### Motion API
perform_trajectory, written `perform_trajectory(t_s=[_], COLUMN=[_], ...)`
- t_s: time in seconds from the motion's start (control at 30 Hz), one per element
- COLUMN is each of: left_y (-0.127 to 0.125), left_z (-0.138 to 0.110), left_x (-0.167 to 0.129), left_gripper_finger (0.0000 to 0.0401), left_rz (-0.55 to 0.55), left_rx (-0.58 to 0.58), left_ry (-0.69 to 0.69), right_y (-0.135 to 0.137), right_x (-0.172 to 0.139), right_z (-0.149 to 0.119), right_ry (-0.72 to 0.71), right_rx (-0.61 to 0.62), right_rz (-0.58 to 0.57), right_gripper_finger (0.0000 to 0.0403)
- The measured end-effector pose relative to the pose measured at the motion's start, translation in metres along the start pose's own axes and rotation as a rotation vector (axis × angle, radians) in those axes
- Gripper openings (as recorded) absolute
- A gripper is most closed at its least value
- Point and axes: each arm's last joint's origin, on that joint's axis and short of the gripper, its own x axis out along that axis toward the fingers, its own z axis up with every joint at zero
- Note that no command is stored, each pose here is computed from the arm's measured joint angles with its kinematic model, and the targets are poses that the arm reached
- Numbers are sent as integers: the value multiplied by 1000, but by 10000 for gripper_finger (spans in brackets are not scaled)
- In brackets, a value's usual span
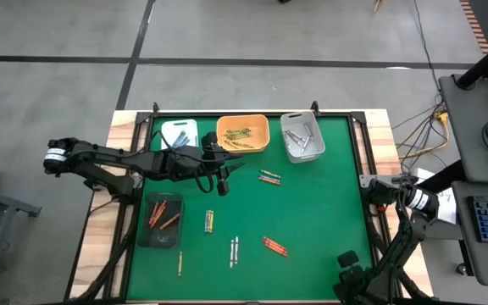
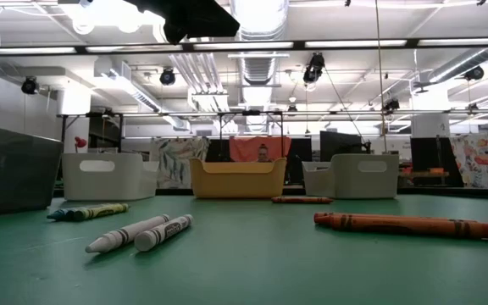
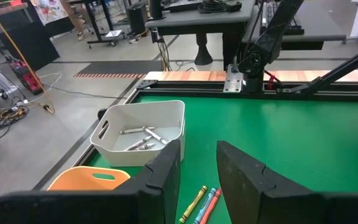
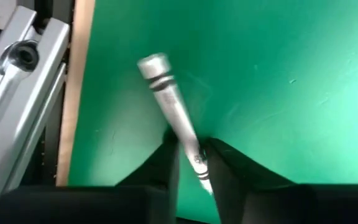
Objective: Sort crayons
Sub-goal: Put the white crayon into the gray bin
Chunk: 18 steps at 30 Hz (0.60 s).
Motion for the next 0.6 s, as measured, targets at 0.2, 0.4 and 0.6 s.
perform_trajectory(t_s=[0.2,0.4,0.6], left_y=[0,0,-1], left_z=[1,3,5], left_x=[0,0,-1], left_gripper_finger=[87,87,87], left_rz=[1,3,-1], left_rx=[-3,-11,-15], left_ry=[-9,-31,-55], right_y=[1,-15,-62], right_x=[-11,-43,-86], right_z=[1,2,14], right_ry=[-35,-17,-101], right_rx=[-21,138,416], right_rz=[4,12,5], right_gripper_finger=[13,9,9])
